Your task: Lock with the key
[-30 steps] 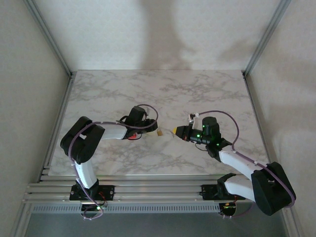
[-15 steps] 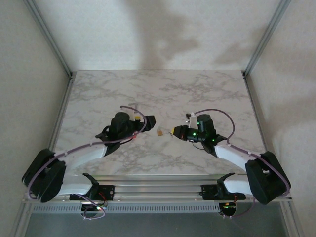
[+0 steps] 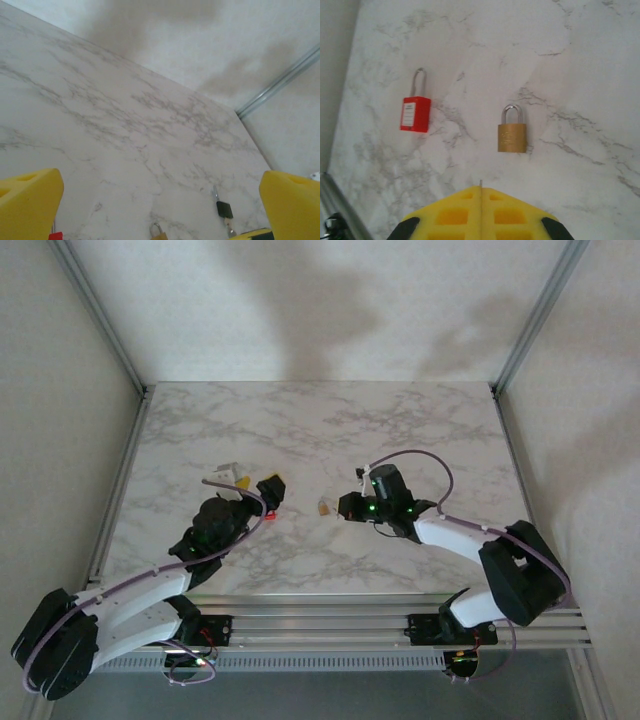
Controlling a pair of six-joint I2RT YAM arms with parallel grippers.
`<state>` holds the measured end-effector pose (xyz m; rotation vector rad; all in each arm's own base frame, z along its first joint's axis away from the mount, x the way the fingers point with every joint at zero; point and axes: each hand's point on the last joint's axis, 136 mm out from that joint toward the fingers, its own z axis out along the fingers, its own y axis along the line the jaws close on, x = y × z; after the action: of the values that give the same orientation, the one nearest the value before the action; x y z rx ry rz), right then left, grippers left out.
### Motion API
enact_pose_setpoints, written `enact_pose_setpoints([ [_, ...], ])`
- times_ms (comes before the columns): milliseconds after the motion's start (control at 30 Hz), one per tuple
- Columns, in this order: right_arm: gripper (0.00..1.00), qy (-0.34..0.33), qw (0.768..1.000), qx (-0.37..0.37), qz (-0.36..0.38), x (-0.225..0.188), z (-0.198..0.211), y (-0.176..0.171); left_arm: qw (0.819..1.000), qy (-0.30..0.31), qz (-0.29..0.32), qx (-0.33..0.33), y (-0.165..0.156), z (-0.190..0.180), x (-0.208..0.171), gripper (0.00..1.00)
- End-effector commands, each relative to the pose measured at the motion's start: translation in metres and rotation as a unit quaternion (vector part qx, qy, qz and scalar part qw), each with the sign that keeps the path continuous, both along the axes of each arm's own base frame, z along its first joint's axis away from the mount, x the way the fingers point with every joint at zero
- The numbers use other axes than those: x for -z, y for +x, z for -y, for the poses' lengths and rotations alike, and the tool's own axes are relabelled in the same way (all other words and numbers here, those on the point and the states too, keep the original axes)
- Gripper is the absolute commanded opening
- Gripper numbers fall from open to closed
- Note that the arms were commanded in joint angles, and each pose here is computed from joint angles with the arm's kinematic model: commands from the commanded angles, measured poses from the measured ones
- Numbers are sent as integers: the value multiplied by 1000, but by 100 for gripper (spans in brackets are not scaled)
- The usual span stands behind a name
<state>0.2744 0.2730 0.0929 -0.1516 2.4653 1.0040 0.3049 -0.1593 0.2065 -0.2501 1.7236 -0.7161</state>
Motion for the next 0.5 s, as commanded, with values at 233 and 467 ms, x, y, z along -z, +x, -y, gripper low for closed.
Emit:
enact_pose_setpoints([
  [233, 0, -95, 995, 20, 11, 18, 2, 14, 998, -30, 19, -60, -4, -25, -9, 100],
  [467, 0, -110, 994, 13, 4, 25, -5, 17, 997, -28, 17, -63, -3, -25, -7, 100],
])
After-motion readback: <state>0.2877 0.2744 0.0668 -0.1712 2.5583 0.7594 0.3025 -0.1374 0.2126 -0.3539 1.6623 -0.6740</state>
